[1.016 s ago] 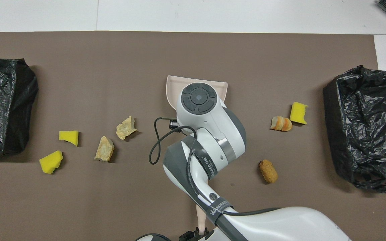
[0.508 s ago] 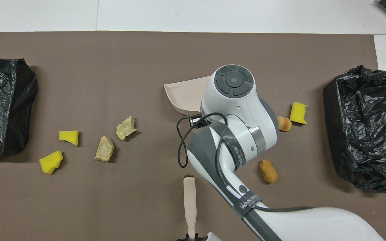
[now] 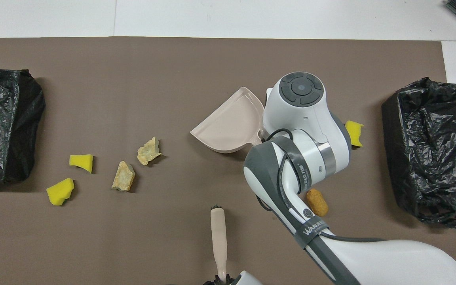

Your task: Sweep and dump trash in bin

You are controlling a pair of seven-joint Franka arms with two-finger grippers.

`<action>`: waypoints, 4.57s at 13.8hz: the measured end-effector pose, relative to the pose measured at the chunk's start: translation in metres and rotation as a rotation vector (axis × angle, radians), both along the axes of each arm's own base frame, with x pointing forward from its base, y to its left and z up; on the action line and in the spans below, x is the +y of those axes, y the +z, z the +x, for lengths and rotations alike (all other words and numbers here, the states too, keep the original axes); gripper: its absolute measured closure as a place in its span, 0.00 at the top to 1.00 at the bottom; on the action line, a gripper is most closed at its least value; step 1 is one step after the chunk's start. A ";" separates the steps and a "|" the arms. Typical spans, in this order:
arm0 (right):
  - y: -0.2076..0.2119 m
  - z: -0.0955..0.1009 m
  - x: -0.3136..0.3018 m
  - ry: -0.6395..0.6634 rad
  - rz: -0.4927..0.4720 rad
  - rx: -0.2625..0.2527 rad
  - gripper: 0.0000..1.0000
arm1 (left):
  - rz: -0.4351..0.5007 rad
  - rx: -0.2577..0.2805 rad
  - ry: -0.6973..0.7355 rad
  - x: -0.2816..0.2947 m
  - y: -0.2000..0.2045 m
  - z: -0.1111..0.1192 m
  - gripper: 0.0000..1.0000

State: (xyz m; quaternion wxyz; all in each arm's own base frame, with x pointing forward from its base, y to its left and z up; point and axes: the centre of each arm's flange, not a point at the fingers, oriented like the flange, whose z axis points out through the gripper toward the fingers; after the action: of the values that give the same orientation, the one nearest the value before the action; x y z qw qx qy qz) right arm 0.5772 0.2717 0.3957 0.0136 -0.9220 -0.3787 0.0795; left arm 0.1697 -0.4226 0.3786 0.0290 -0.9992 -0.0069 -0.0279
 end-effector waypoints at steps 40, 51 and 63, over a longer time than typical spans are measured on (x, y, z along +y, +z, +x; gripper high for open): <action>0.017 -0.052 0.017 0.553 -0.102 -0.021 0.32 | -0.014 0.132 0.310 0.457 0.057 0.288 0.26; -0.012 -0.074 0.041 0.588 -0.301 0.038 0.32 | -0.019 0.069 0.151 0.497 0.022 0.187 0.26; -0.015 -0.073 0.038 0.585 -0.306 0.050 0.32 | -0.087 0.106 0.019 0.436 -0.028 0.215 0.26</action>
State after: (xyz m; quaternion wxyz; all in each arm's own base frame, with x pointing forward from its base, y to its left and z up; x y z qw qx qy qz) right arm 0.5042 0.3095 0.3804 -0.1391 -0.7633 -0.6108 0.1583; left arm 0.3845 0.0136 0.3504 -0.0137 -0.9994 -0.0161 0.0257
